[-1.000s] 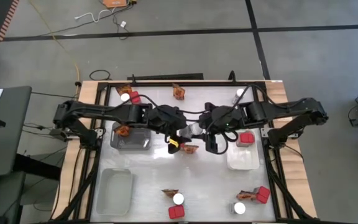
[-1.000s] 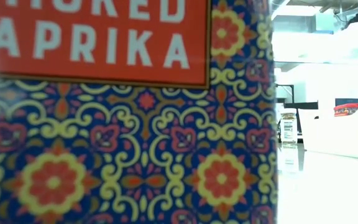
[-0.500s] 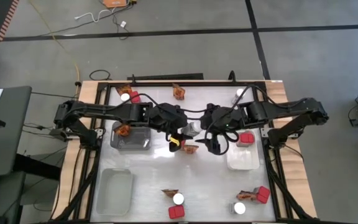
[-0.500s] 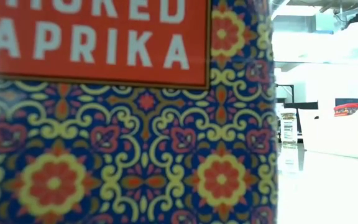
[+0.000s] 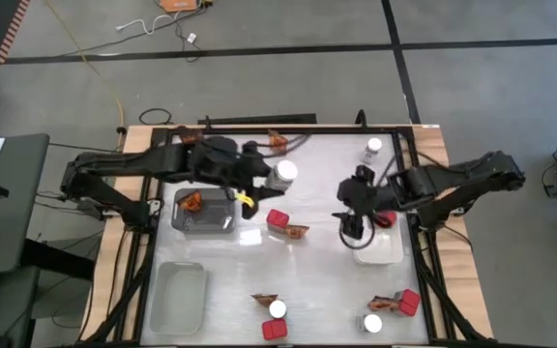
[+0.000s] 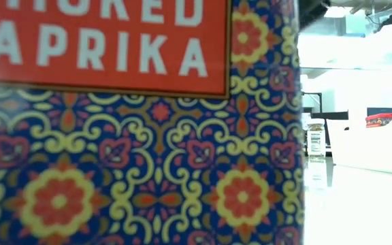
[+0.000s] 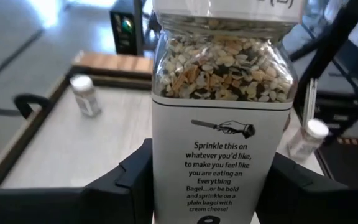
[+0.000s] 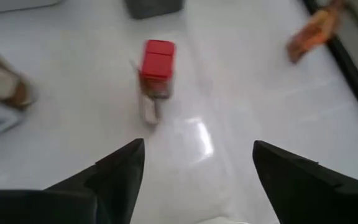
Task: Sort spices by type
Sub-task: Put the white spice bottle into the gray bin
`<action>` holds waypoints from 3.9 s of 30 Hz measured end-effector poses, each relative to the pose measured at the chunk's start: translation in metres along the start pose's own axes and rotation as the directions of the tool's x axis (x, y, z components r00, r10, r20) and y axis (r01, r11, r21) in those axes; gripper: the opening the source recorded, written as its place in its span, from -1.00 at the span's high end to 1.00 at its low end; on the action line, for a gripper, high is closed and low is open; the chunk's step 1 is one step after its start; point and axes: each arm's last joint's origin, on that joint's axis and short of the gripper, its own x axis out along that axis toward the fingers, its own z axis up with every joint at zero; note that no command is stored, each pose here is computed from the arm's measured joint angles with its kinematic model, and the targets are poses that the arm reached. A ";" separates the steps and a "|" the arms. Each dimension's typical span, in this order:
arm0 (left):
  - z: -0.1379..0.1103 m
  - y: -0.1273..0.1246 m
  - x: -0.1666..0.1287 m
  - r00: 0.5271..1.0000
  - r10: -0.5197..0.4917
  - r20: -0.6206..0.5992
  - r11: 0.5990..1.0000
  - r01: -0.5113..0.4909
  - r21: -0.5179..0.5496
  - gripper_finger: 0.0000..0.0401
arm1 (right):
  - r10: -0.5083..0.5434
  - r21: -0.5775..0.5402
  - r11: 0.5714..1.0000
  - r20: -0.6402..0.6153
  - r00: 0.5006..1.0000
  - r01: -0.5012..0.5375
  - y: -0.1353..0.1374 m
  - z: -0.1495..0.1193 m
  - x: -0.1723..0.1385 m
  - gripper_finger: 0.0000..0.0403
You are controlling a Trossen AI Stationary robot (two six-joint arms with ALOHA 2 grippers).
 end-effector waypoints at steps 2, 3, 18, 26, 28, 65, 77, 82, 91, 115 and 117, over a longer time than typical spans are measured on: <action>0.001 0.001 -0.008 1.000 0.016 0.019 1.000 -0.015 -0.005 0.05 | -0.032 0.061 0.998 0.066 0.997 0.028 0.004 -0.019 0.010 -0.61; -0.001 0.001 -0.011 0.999 0.025 0.024 1.000 -0.025 -0.013 0.05 | -0.041 0.100 0.995 0.109 0.993 0.030 0.006 -0.028 0.016 -0.61; -0.015 0.002 0.016 0.966 0.005 0.259 0.997 0.016 -0.079 -0.03 | 0.107 0.099 0.922 0.864 0.491 -0.375 -0.008 -0.012 0.074 -0.61; -0.014 -0.001 0.024 0.955 -0.091 0.282 0.993 0.108 -0.046 -0.02 | 0.132 -0.028 0.984 0.771 0.623 -0.175 -0.005 0.026 0.053 -0.61; -0.014 -0.001 0.024 0.953 -0.092 0.288 0.993 0.109 -0.045 -0.02 | 0.131 -0.031 0.986 0.759 0.638 -0.165 -0.004 0.033 0.050 -0.61; -0.014 0.000 0.024 0.955 -0.072 0.287 0.992 0.098 -0.076 -0.03 | 0.207 -0.086 0.970 0.781 0.590 -0.227 -0.003 0.047 0.040 -0.50; -0.015 0.000 0.025 0.960 -0.073 0.270 0.993 0.096 -0.073 -0.03 | 0.201 -0.079 0.971 0.778 0.595 -0.225 -0.003 0.047 0.041 -0.02; -0.017 -0.001 0.025 0.965 -0.075 0.253 0.992 0.098 -0.081 -0.05 | 0.206 -0.079 0.971 0.755 0.623 -0.225 -0.002 0.045 0.043 -0.02; -0.023 0.000 0.027 0.980 -0.041 0.195 0.990 0.066 -0.122 -0.39 | 0.210 -0.095 0.974 0.702 0.680 -0.204 -0.002 0.039 0.050 -0.02; 0.018 0.016 -0.004 0.994 -0.035 -0.102 0.997 0.027 -0.074 -0.42 | 0.220 -0.089 0.974 0.596 0.772 -0.209 0.001 0.028 0.056 -0.02; 0.023 0.015 0.002 0.989 -0.033 -0.143 0.999 0.027 -0.040 -0.42 | 0.220 -0.090 0.974 0.594 0.773 -0.209 0.001 0.028 0.056 -0.02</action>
